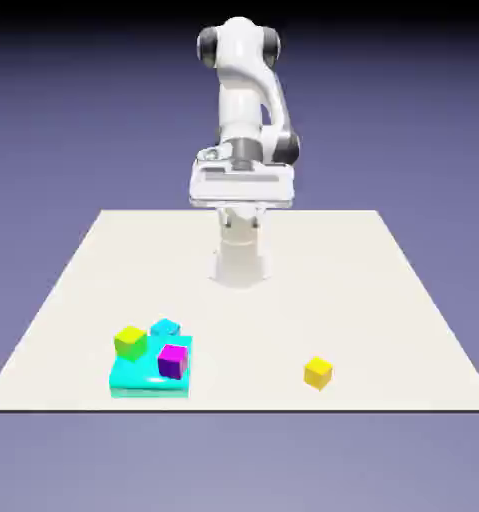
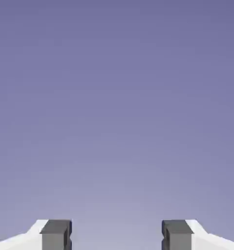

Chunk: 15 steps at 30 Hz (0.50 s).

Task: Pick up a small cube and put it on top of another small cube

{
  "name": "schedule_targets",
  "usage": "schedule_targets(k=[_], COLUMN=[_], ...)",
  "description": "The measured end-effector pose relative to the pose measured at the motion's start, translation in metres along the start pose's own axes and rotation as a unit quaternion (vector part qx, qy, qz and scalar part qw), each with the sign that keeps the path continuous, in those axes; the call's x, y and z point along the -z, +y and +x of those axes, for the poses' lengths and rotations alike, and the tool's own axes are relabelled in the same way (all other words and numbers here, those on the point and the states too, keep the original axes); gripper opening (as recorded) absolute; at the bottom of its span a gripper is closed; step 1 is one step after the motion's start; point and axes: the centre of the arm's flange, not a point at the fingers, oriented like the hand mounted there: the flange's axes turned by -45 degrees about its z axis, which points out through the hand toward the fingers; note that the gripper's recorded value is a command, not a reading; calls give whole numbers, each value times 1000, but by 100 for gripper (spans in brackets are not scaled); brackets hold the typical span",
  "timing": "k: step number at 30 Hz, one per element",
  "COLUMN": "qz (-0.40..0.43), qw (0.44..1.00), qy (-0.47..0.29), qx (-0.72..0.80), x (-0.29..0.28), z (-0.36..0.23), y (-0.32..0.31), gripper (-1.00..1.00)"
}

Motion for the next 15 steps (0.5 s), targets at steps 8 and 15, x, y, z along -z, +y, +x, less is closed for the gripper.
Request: schedule_targets(k=[8,15], qz=[66,122], qw=[985,946], qy=[-113,-204], qx=[116,222], x=[-89,-162], z=[-20,-62], y=[-52,-104], gripper=[0,0])
